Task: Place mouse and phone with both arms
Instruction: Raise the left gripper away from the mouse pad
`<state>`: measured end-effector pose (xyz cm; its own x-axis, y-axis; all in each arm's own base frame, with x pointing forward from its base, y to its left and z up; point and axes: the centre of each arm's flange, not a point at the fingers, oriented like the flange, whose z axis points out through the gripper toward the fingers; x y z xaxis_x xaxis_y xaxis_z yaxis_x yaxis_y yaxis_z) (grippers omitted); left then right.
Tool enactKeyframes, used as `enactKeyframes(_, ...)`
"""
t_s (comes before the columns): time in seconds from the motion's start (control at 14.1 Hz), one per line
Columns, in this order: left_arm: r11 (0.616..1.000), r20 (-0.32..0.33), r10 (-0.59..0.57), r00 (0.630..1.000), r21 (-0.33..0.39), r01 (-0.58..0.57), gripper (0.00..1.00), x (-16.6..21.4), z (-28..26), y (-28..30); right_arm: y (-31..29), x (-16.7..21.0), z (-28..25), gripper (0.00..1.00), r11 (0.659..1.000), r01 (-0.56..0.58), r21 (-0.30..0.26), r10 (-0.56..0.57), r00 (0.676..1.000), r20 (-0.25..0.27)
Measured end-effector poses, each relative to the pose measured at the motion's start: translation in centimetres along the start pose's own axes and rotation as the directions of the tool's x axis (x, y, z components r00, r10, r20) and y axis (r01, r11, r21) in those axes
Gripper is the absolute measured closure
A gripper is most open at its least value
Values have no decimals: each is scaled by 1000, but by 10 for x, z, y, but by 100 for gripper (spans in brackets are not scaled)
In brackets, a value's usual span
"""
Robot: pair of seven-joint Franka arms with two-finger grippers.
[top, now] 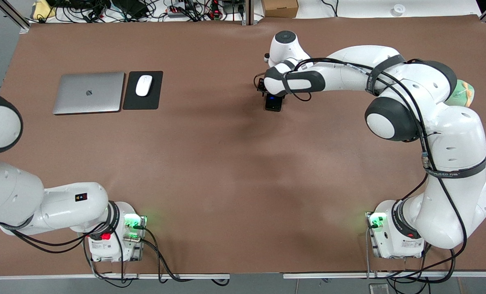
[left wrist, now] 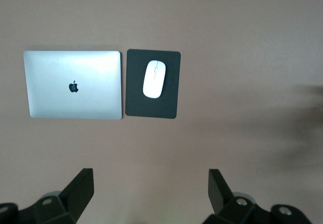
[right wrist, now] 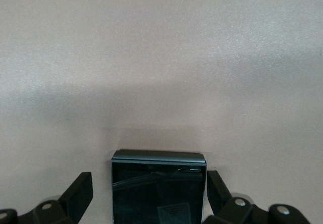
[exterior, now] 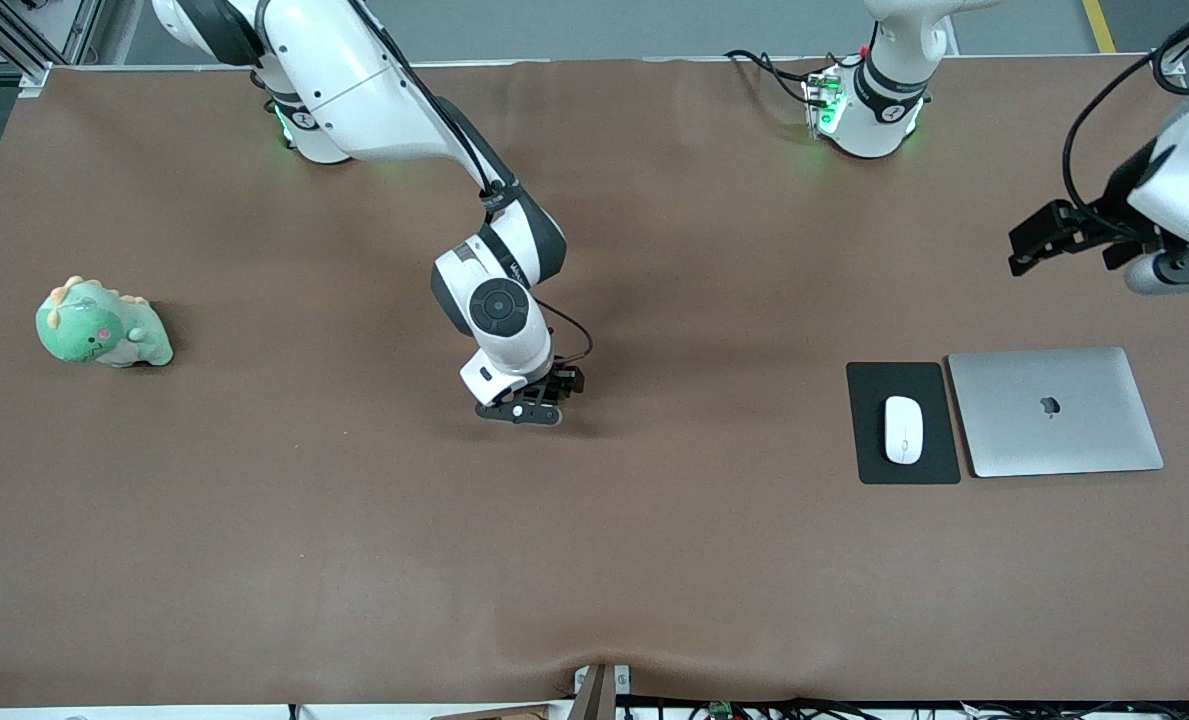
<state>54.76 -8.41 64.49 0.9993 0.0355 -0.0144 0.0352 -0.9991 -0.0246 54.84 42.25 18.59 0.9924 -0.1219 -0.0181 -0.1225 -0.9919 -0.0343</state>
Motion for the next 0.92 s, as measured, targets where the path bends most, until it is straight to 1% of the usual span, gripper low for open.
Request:
enactKeyframes(0.14, 1000, 6, 2, 1000, 3, -2, 0, -10, 0, 3, 1, 0, 1, 0, 1000, -8, -4, 8, 1000, 4)
enactKeyframes(0.28, 1000, 19, -7, 1000, -9, 7, 0, -18, 4, 0, 2, -1, 2, 0, 1000, -18, -6, 18, 1000, 6)
enactKeyframes(0.5, 1000, 27, -22, 999, -9, 22, 0, -24, 7, -6, 3, -1, 7, 0, 1000, -20, -11, 21, 1000, 10)
enactKeyframes(0.64, 1000, 26, -21, 999, -8, 21, 0, -26, 5, -5, 4, -1, 14, 2, 1000, -21, -15, 22, 1000, 11)
enactKeyframes(0.71, 1000, 26, -25, 999, -8, 25, 0, -27, 4, -5, 5, -1, 16, 4, 1000, -23, -16, 23, 1000, 11)
enactKeyframes(0.78, 999, 26, -30, 999, -8, 31, 0, -28, 4, -5, 5, 1, 14, 14, 1000, -25, -14, 25, 1000, 8)
enactKeyframes(0.85, 999, 26, -34, 999, -8, 35, 0, -28, 4, -5, 5, 3, 11, 20, 999, -30, -11, 30, 1000, 5)
enactKeyframes(0.92, 999, 26, -35, 999, -8, 35, 0, -28, 4, -4, 8, 7, 10, 20, 999, -36, -9, 36, 999, 2)
